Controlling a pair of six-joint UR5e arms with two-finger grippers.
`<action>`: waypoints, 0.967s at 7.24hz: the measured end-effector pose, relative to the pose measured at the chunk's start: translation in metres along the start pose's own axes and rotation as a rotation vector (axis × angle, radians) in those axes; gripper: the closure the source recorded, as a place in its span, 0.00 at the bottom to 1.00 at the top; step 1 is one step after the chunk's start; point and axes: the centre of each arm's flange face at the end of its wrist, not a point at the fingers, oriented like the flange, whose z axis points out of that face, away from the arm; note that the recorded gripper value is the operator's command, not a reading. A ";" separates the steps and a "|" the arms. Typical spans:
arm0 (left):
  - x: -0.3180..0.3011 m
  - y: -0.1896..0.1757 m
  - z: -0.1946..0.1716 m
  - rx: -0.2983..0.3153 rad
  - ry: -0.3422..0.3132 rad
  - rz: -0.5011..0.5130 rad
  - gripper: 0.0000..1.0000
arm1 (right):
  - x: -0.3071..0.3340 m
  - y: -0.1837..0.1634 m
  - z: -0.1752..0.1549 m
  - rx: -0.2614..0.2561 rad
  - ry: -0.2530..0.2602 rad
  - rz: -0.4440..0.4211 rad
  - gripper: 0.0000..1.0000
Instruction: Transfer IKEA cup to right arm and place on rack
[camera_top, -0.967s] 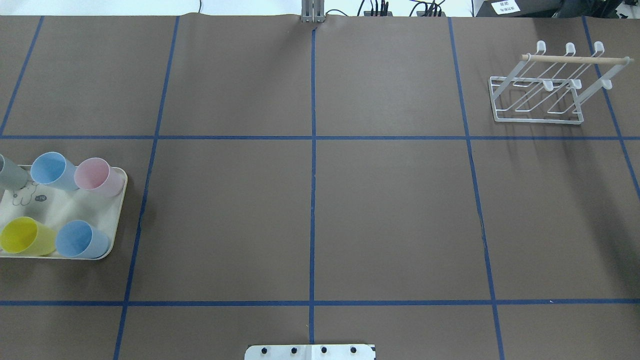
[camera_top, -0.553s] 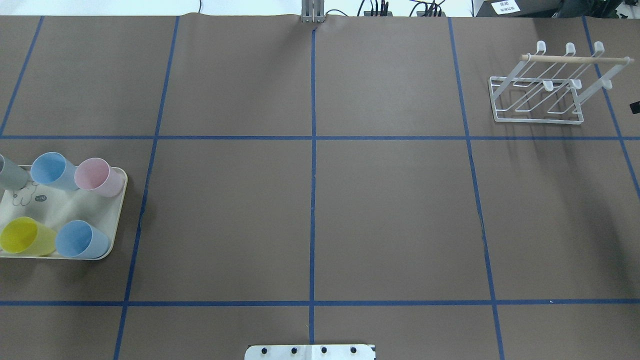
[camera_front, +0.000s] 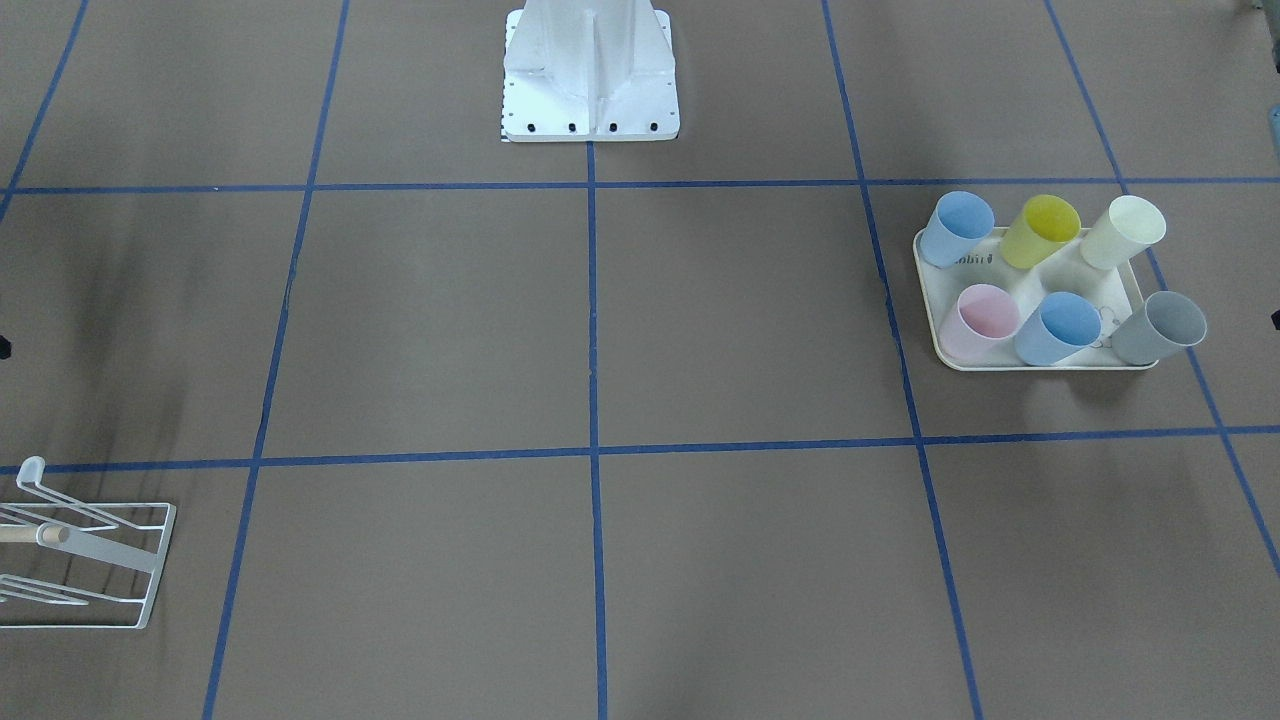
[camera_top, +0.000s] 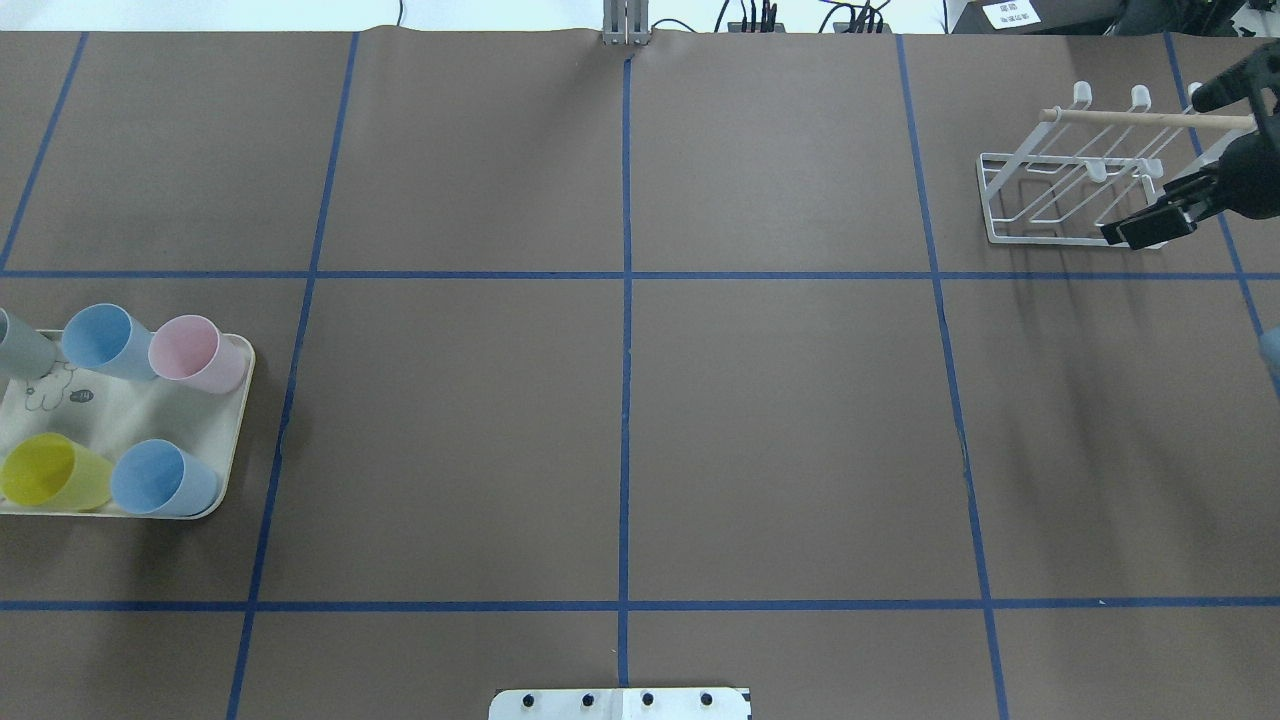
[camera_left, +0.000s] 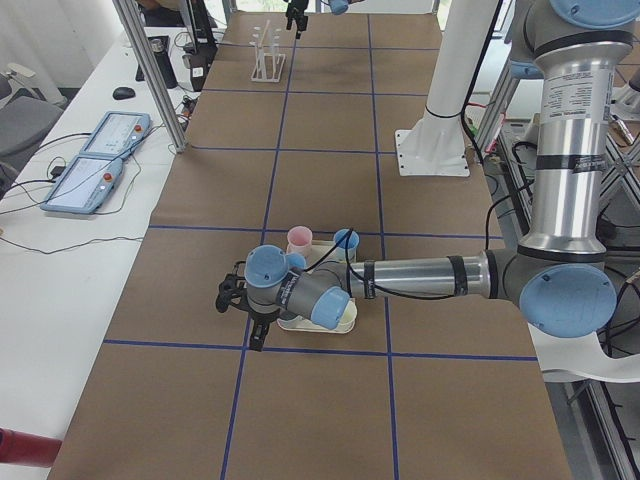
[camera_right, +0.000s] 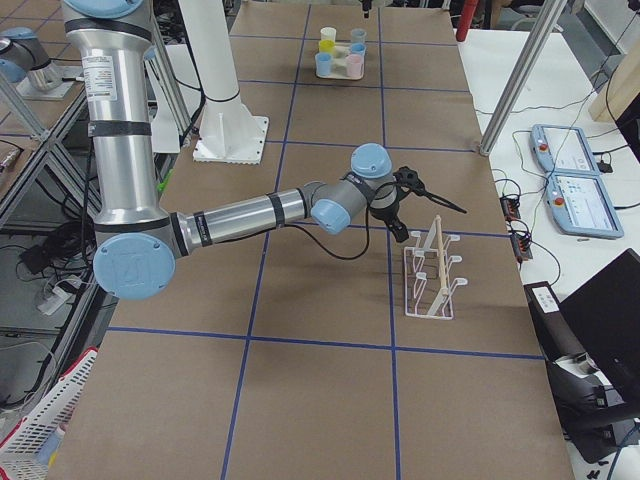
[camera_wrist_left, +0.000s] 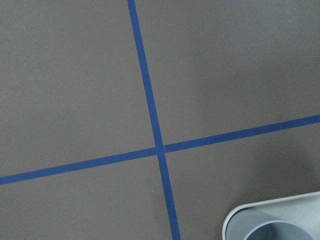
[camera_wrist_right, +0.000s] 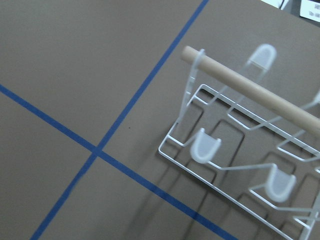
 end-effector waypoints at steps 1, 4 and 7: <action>0.013 0.006 0.011 -0.007 0.023 -0.060 0.02 | -0.017 -0.010 0.004 0.009 -0.007 -0.014 0.00; 0.032 0.014 0.031 -0.039 0.045 -0.096 0.64 | -0.043 -0.021 0.016 0.012 -0.021 -0.038 0.00; 0.032 0.018 0.040 -0.059 0.040 -0.093 0.80 | -0.051 -0.021 0.020 0.009 -0.026 -0.047 0.00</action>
